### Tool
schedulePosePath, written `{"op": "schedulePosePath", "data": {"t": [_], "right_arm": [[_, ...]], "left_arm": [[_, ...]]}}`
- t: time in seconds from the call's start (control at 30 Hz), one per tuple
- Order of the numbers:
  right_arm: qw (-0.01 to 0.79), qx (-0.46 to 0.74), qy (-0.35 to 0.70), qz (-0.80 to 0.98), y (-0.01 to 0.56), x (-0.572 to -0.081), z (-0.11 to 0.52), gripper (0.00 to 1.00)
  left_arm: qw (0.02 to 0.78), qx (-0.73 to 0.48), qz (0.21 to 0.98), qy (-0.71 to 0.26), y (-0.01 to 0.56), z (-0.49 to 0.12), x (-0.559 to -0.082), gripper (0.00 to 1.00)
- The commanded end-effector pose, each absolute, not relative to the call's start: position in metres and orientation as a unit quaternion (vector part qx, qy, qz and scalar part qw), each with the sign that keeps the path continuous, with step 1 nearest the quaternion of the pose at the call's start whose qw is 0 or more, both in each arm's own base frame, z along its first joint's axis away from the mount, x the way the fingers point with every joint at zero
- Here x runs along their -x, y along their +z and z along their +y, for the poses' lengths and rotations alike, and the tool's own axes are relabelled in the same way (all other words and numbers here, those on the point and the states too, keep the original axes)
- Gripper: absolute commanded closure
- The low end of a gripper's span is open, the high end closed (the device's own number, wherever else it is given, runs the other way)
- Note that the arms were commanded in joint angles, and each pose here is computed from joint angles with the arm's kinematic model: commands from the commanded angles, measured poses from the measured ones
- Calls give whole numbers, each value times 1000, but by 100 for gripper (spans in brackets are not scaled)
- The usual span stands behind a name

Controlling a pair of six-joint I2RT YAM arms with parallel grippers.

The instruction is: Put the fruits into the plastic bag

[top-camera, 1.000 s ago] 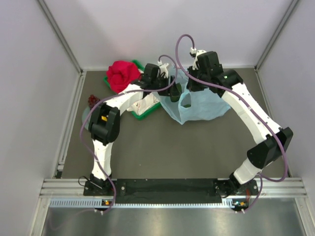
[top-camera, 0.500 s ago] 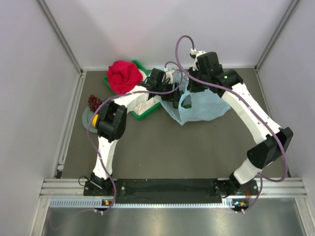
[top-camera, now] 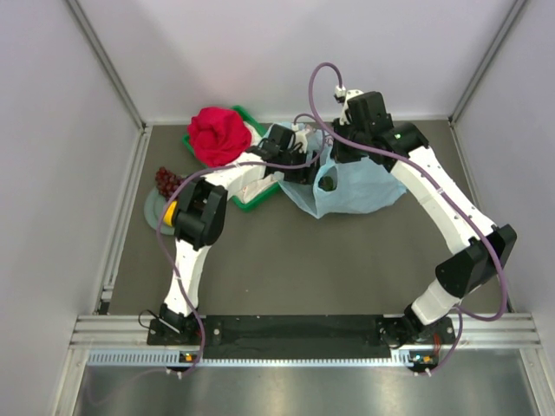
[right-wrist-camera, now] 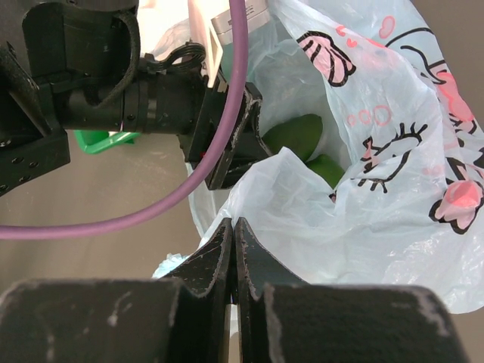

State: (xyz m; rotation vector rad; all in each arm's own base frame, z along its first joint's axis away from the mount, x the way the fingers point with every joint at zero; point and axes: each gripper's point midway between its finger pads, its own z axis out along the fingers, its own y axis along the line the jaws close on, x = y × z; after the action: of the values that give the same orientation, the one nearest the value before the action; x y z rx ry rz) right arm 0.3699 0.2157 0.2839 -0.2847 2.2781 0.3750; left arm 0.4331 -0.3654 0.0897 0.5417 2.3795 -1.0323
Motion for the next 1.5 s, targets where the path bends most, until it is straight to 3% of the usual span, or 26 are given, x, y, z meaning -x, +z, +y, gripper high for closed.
{"op": "schedulePosePath", "data": {"t": [0.0, 0.87, 1.27, 1.47], "right_arm": [[431, 112, 148, 883, 307, -370, 208, 100], [459, 107, 141, 871, 313, -375, 204, 100], [467, 94, 142, 868, 312, -378, 202, 100], [471, 85, 138, 867, 311, -378, 200, 100]], "left_arm": [[287, -219, 850, -384, 123, -374, -443, 14], [480, -207, 771, -364, 262, -337, -445, 10], [555, -64, 778, -288, 295, -202, -484, 9], [562, 36, 807, -181, 290, -117, -489, 9]]}}
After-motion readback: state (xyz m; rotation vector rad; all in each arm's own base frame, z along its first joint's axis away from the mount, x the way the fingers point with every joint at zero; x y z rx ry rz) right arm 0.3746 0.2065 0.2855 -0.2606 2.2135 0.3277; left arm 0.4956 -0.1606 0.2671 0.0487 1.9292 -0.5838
